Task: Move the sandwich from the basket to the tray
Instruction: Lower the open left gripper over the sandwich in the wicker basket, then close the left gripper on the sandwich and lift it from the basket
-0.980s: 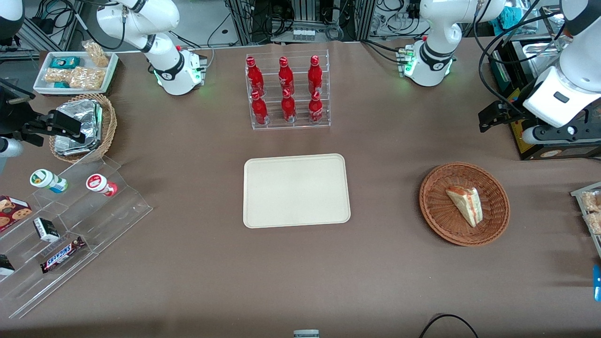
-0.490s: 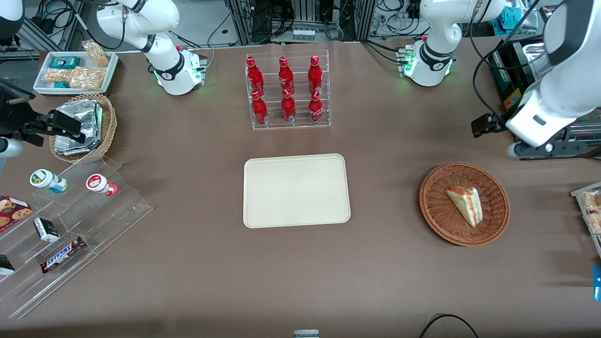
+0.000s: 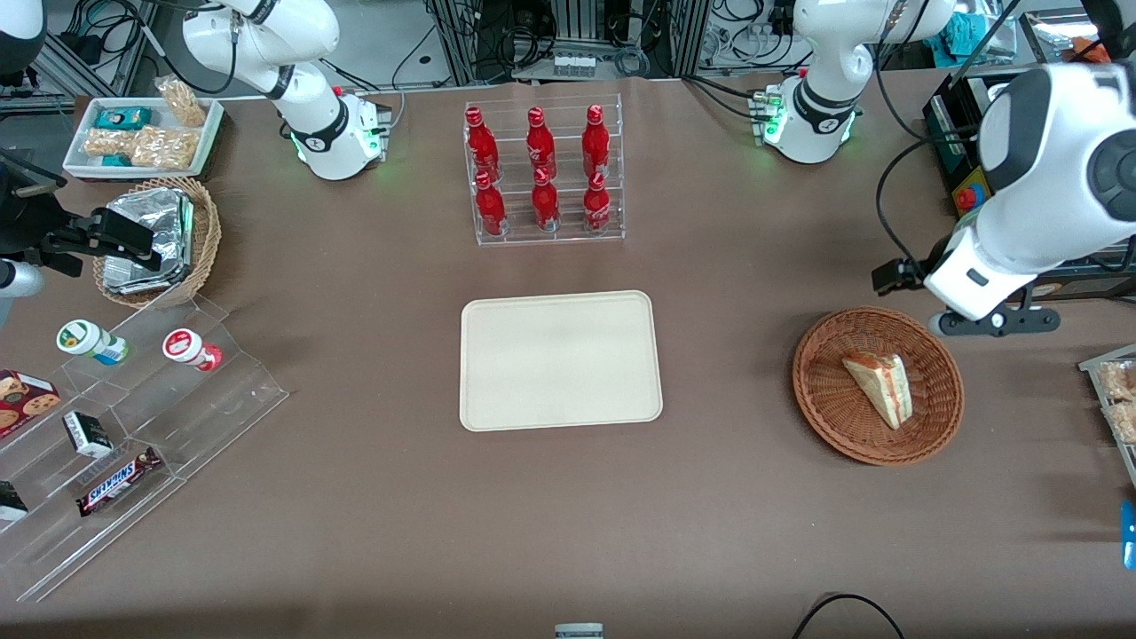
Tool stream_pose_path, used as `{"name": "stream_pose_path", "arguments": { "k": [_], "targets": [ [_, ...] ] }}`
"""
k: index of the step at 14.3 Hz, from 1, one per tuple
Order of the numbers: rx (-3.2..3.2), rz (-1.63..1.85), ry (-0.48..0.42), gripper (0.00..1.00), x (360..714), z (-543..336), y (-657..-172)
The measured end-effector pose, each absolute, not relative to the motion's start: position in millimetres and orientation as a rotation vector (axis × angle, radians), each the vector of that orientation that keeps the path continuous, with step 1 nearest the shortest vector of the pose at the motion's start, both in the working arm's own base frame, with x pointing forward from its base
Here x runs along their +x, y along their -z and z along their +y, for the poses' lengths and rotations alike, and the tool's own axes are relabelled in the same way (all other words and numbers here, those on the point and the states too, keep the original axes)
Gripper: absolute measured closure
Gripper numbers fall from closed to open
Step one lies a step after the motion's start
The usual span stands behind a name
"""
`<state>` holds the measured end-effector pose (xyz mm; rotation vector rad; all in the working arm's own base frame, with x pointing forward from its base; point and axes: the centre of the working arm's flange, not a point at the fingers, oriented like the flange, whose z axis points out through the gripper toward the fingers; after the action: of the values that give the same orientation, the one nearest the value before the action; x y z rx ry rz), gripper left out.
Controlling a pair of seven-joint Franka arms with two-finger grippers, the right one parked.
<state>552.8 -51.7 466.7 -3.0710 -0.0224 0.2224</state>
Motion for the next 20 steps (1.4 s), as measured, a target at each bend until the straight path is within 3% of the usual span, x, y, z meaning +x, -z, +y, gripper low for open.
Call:
{"name": "stream_pose_path", "arguments": {
  "k": [5, 12, 18, 20],
  "targets": [
    [-3.08, -0.264, -0.094, 0.0, 548, -15, -388],
    [-2.989, -0.91, 0.015, 0.0, 564, 7, -328],
    [-2.972, -1.008, -0.031, 0.0, 571, 14, -269],
    [-2.967, -1.018, -0.048, 0.11, 571, 14, -255]
  ]
}}
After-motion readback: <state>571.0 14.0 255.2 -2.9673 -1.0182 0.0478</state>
